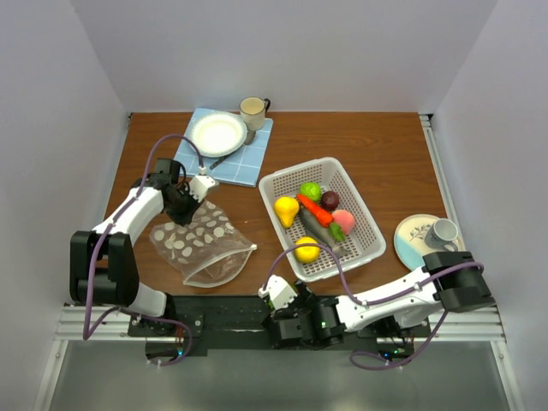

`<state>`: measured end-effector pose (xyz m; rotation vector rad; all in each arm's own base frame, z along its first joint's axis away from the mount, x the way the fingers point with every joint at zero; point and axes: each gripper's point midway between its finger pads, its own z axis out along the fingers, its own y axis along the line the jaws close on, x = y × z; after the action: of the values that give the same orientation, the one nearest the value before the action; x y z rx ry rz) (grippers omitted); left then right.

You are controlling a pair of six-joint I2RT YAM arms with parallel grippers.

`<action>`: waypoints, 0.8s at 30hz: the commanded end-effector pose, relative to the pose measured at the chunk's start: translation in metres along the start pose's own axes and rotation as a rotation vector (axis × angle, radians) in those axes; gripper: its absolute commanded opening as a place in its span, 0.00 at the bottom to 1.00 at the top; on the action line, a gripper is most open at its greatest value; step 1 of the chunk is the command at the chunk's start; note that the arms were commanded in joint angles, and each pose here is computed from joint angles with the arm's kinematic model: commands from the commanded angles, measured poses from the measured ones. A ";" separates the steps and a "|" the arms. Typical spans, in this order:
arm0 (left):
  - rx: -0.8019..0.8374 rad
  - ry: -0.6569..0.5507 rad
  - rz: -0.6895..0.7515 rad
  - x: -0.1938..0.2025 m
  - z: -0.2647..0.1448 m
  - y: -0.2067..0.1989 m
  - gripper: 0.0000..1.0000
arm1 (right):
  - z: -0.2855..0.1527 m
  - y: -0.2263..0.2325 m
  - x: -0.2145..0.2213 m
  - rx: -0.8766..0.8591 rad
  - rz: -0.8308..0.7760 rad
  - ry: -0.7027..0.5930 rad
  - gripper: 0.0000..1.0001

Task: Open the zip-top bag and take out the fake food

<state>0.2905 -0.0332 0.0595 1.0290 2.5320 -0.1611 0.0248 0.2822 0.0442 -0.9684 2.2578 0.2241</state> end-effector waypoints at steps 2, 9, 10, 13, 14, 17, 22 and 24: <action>-0.015 -0.039 0.032 -0.012 -0.006 0.003 0.00 | 0.024 -0.027 -0.013 0.023 0.109 -0.033 0.99; -0.017 -0.039 0.033 -0.013 -0.008 0.004 0.00 | 0.042 -0.017 -0.057 -0.002 0.057 -0.115 0.99; -0.021 -0.042 0.036 -0.014 -0.009 0.005 0.00 | 0.045 -0.012 -0.060 -0.010 0.028 -0.115 0.99; -0.027 -0.039 0.041 -0.014 -0.009 0.006 0.00 | 0.055 0.009 -0.072 -0.063 -0.011 -0.128 0.99; -0.026 -0.036 0.039 -0.013 -0.009 0.006 0.00 | 0.058 0.016 -0.075 -0.078 -0.020 -0.132 0.99; -0.027 -0.037 0.045 -0.013 -0.008 0.007 0.00 | 0.062 0.027 -0.085 -0.106 -0.033 -0.150 0.99; -0.026 -0.030 0.047 -0.011 -0.005 0.007 0.00 | 0.068 0.032 -0.095 -0.099 -0.048 -0.168 0.99; -0.022 -0.033 0.047 -0.013 -0.005 0.007 0.00 | 0.073 0.032 -0.102 -0.093 -0.045 -0.183 0.99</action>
<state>0.2908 -0.0321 0.0594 1.0444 2.5271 -0.1523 0.0828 0.3649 0.0324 -1.0242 2.1376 0.3178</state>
